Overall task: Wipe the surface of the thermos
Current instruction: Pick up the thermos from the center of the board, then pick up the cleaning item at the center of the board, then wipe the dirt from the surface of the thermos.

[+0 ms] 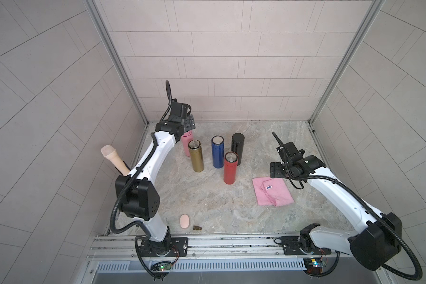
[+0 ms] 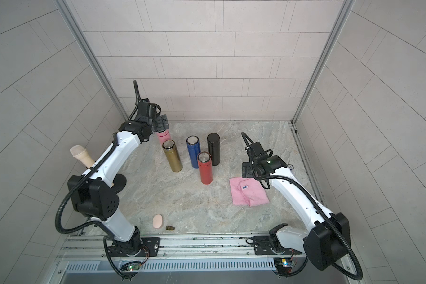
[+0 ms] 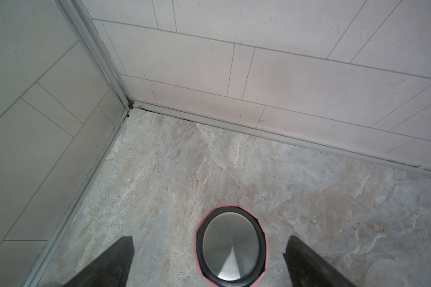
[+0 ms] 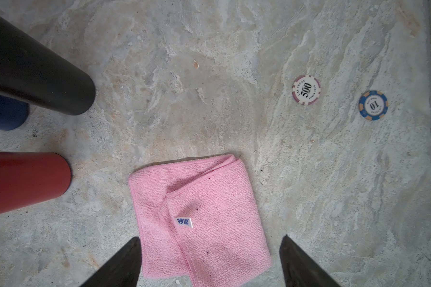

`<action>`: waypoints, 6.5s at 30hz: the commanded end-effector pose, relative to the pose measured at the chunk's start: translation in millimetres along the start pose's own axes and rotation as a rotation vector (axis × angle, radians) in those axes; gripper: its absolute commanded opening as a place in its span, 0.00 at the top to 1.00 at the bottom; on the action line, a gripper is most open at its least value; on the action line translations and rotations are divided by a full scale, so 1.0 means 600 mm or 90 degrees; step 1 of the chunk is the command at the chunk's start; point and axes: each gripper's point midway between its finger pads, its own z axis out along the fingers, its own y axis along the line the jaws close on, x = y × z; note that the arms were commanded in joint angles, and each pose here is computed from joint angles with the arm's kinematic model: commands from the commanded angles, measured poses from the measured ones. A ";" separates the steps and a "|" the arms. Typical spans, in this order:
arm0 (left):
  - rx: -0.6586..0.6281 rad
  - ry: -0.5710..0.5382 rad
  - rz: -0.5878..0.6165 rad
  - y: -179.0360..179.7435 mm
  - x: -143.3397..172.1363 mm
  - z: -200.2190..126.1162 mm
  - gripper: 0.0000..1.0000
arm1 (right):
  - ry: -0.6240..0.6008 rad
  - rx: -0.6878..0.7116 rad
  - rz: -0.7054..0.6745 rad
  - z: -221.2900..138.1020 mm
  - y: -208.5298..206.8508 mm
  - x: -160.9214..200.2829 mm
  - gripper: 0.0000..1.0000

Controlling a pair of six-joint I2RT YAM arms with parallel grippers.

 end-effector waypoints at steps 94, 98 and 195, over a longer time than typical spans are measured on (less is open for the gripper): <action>0.353 0.126 -0.038 0.036 0.192 -0.469 1.00 | 0.110 -0.023 -0.014 0.066 -0.013 0.124 0.07; 0.362 0.142 -0.044 0.026 0.217 -0.447 1.00 | 0.135 -0.025 -0.021 0.109 0.011 0.139 0.00; 0.327 0.128 0.115 -0.372 0.418 -0.373 1.00 | -0.062 -0.504 -0.086 -0.028 0.259 0.265 1.00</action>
